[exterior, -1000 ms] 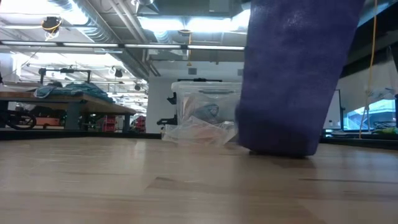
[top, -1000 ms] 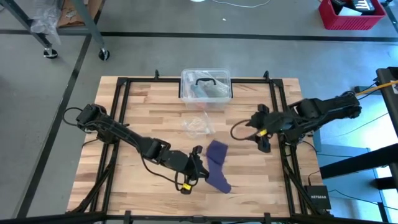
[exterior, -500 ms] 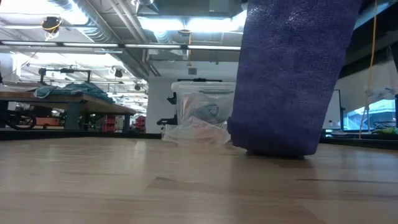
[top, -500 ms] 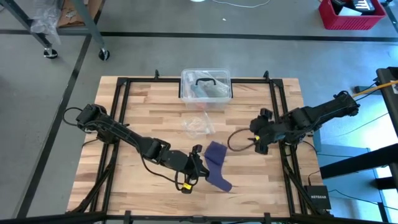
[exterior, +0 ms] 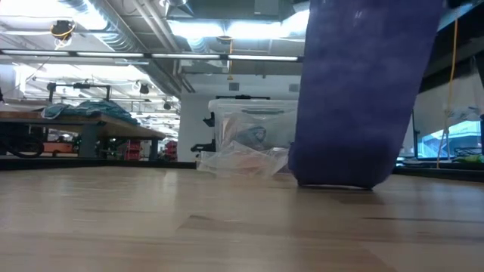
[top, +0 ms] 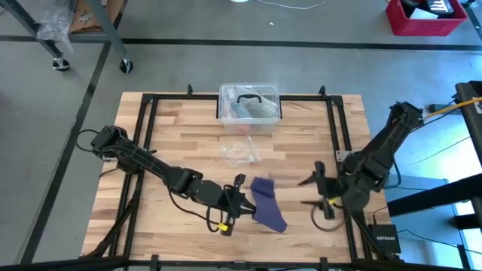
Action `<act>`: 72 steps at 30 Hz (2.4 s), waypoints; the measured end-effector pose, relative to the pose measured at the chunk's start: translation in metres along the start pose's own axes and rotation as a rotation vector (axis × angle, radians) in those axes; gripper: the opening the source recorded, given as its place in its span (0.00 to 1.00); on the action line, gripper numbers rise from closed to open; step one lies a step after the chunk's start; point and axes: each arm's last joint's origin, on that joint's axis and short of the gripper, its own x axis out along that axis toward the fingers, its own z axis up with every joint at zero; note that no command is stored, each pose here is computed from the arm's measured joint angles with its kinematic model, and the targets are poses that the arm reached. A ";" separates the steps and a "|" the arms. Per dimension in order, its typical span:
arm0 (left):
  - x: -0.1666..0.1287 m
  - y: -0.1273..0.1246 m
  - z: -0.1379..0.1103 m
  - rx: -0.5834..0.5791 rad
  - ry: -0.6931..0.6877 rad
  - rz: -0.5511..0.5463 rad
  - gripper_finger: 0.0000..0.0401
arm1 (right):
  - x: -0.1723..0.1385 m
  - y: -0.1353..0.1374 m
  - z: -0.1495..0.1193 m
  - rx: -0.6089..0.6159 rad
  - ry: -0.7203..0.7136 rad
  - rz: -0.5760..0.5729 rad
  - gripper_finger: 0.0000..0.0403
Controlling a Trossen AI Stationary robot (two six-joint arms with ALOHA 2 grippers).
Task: Roll bandage
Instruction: Roll the blue bandage
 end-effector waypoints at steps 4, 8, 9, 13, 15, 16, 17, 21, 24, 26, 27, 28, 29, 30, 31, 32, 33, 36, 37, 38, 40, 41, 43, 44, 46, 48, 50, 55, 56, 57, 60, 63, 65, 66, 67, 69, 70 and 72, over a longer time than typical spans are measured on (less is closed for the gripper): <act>0.001 0.006 0.010 0.032 -0.070 0.033 0.03 | 0.015 0.010 -0.021 -0.008 0.042 0.075 0.68; 0.001 0.017 0.025 0.061 -0.125 0.159 0.03 | 0.019 0.015 -0.018 0.020 0.040 0.106 0.68; 0.000 0.020 0.028 0.068 -0.134 0.185 0.03 | 0.019 0.014 -0.017 -0.003 0.018 0.067 0.68; 0.000 0.028 0.038 -0.003 -0.228 0.280 0.03 | 0.020 0.012 -0.015 -0.023 -0.146 -0.137 0.68; 0.000 0.027 0.038 -0.023 -0.240 0.337 0.03 | 0.023 0.013 -0.023 -0.025 -0.202 -0.179 0.68; 0.001 0.026 0.037 -0.005 -0.234 0.365 0.03 | 0.026 0.012 -0.028 -0.024 -0.223 -0.186 0.68; 0.002 0.025 0.035 0.004 -0.230 0.378 0.03 | 0.029 0.012 -0.033 -0.016 -0.239 -0.184 0.68; 0.001 0.020 0.037 0.016 -0.254 0.376 0.03 | 0.042 0.003 -0.043 0.053 -0.324 -0.174 0.68; 0.000 0.018 0.038 0.041 -0.252 0.379 0.03 | 0.047 -0.002 -0.044 0.075 -0.379 -0.154 0.68; 0.000 0.018 0.037 0.045 -0.246 0.380 0.03 | 0.050 -0.007 -0.042 0.071 -0.397 -0.169 0.68; 0.000 0.018 0.037 0.044 -0.249 0.380 0.03 | 0.053 -0.009 -0.041 0.072 -0.397 -0.161 0.68; 0.000 0.018 0.038 0.048 -0.255 0.381 0.03 | 0.057 -0.011 -0.040 0.069 -0.392 -0.140 0.68; 0.000 0.018 0.039 0.047 -0.264 0.382 0.03 | 0.060 -0.012 -0.040 0.063 -0.386 -0.095 0.68; 0.000 0.019 0.039 0.048 -0.268 0.383 0.03 | 0.062 -0.012 -0.039 0.059 -0.383 -0.037 0.67; 0.000 0.019 0.039 0.048 -0.268 0.383 0.03 | 0.064 -0.012 -0.037 0.059 -0.383 0.016 0.65; 0.000 0.018 0.039 0.048 -0.267 0.381 0.03 | 0.066 -0.013 -0.036 0.063 -0.389 0.037 0.63; 0.000 0.018 0.039 0.047 -0.266 0.379 0.03 | 0.067 -0.013 -0.036 0.063 -0.388 0.036 0.61; 0.000 0.016 0.038 0.051 -0.262 0.376 0.03 | 0.071 -0.015 -0.035 0.054 -0.398 -0.021 0.51; -0.001 0.016 0.039 0.049 -0.266 0.374 0.03 | 0.071 -0.016 -0.036 0.057 -0.401 -0.051 0.47; -0.001 0.015 0.039 0.049 -0.268 0.373 0.03 | 0.071 -0.016 -0.036 0.061 -0.404 -0.080 0.43; -0.001 0.013 0.040 0.060 -0.273 0.371 0.03 | 0.071 -0.017 -0.036 0.067 -0.409 -0.115 0.33; -0.002 0.012 0.040 0.066 -0.278 0.369 0.03 | 0.071 -0.017 -0.036 0.068 -0.411 -0.114 0.27; -0.003 0.010 0.041 0.062 -0.293 0.365 0.03 | 0.071 -0.017 -0.036 0.064 -0.409 -0.108 0.16; -0.003 0.009 0.042 0.062 -0.294 0.363 0.03 | 0.071 -0.017 -0.036 0.059 -0.407 -0.104 0.10; -0.003 0.006 0.041 0.066 -0.292 0.342 0.02 | 0.071 -0.017 -0.036 0.046 -0.400 -0.107 0.03; -0.003 0.004 0.041 0.077 -0.291 0.298 0.01 | 0.071 -0.017 -0.036 0.045 -0.401 -0.108 0.04; -0.004 0.003 0.042 0.081 -0.300 0.257 0.01 | 0.071 -0.017 -0.036 0.047 -0.403 -0.118 0.04; -0.010 -0.003 0.049 0.117 -0.353 0.232 0.01 | 0.071 -0.017 -0.036 0.022 -0.402 -0.129 0.02; -0.011 -0.005 0.051 0.125 -0.375 0.233 0.01 | 0.071 -0.017 -0.036 0.023 -0.402 -0.129 0.02; -0.013 -0.007 0.054 0.136 -0.401 0.235 0.01 | 0.071 -0.017 -0.036 0.024 -0.403 -0.128 0.02; -0.018 -0.011 0.062 0.192 -0.478 0.271 0.01 | 0.071 -0.017 -0.036 0.027 -0.405 -0.127 0.01; -0.023 -0.012 0.066 0.249 -0.494 0.393 0.01 | 0.071 -0.017 -0.035 0.026 -0.406 -0.120 0.02; -0.024 -0.010 0.066 0.289 -0.457 0.492 0.00 | 0.071 -0.016 -0.036 0.025 -0.405 -0.116 0.01; -0.025 -0.009 0.065 0.305 -0.430 0.546 0.00 | 0.070 -0.015 -0.036 0.022 -0.405 -0.108 0.01; -0.025 -0.008 0.065 0.316 -0.402 0.594 0.00 | 0.069 -0.014 -0.036 0.018 -0.405 -0.102 0.01; -0.026 -0.007 0.063 0.324 -0.364 0.654 0.00 | 0.068 -0.012 -0.037 0.015 -0.407 -0.093 0.01; -0.026 -0.007 0.063 0.332 -0.353 0.659 0.00 | 0.068 -0.011 -0.037 0.016 -0.408 -0.090 0.02; -0.024 -0.008 0.061 0.335 -0.336 0.652 0.00 | 0.068 -0.011 -0.037 0.036 -0.409 -0.074 0.04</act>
